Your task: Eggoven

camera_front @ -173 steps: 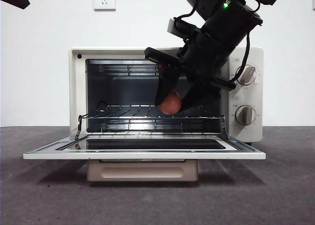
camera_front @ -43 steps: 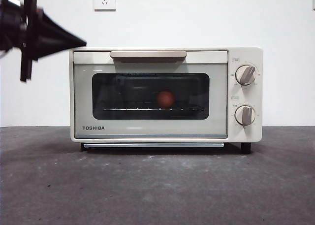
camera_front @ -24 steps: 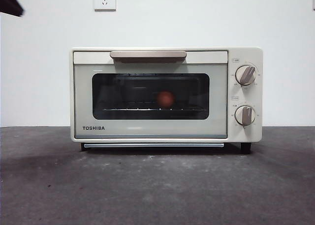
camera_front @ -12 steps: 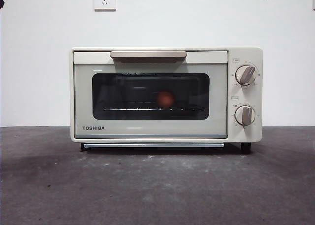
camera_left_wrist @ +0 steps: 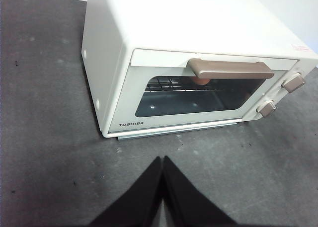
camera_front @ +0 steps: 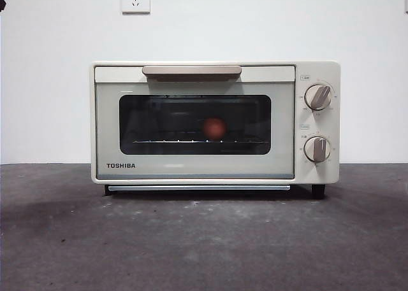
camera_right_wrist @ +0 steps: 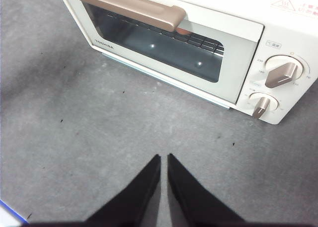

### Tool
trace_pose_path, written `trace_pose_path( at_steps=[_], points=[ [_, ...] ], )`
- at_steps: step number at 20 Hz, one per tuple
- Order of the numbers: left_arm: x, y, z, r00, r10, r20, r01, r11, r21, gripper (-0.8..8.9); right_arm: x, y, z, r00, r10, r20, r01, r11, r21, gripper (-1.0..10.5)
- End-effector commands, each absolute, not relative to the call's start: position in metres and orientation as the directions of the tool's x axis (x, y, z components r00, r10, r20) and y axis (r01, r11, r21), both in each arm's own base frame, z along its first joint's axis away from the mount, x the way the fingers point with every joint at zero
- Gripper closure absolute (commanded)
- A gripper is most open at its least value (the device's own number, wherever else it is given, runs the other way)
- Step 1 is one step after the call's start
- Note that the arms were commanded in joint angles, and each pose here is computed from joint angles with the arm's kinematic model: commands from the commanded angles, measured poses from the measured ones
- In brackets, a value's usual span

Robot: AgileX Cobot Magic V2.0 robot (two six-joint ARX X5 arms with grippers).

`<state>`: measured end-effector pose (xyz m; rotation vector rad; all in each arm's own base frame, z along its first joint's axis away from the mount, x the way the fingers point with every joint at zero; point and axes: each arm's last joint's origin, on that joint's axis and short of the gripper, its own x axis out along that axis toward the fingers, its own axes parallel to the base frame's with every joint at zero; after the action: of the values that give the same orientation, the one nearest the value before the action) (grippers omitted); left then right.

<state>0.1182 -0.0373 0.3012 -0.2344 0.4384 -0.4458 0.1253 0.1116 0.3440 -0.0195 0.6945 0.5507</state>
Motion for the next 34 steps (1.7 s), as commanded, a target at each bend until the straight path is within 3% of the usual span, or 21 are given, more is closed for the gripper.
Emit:
trace_pose_path(
  at_steps=[1,3,6,11,14,24,27,34],
  points=[
    [0.119,-0.038,0.307,0.819,-0.466,-0.334,0.380,0.878,-0.292,8.06,0.125,0.113,0.349,0.640,0.486,-0.595,-0.500,0.851,0.158,9.4],
    [0.118,-0.038,0.307,0.821,-0.466,-0.331,0.402,0.882,-0.246,8.06,0.125,0.113,0.349,0.641,0.487,-0.593,-0.500,0.851,0.159,9.4],
    [0.110,-0.030,0.311,0.876,-0.406,-0.261,0.411,0.911,-0.037,8.06,0.125,0.113,0.350,0.641,0.488,-0.592,-0.500,0.851,0.159,9.4],
    [0.097,-0.008,0.286,0.983,-0.180,0.021,0.178,0.981,0.073,8.06,0.125,0.113,0.350,0.641,0.488,-0.592,-0.500,0.851,0.159,9.4],
    [0.096,0.000,0.248,0.994,-0.078,0.074,0.074,0.995,0.061,8.06,0.124,0.113,0.350,0.642,0.488,-0.592,-0.500,0.851,0.159,9.4],
    [0.097,0.003,0.157,0.995,-0.047,-0.089,0.049,0.999,0.021,8.06,0.125,0.113,0.350,0.641,0.488,-0.592,-0.500,0.851,0.159,9.4],
    [0.096,0.003,0.147,0.983,-0.047,-0.177,0.051,0.999,0.017,8.06,0.125,0.113,0.350,0.641,0.488,-0.592,-0.500,0.851,0.159,9.4],
    [0.096,0.003,0.148,0.985,-0.048,-0.169,0.052,0.999,0.017,8.06,0.125,0.113,0.350,0.641,0.488,-0.592,-0.500,0.851,0.159,9.4]
  ],
)
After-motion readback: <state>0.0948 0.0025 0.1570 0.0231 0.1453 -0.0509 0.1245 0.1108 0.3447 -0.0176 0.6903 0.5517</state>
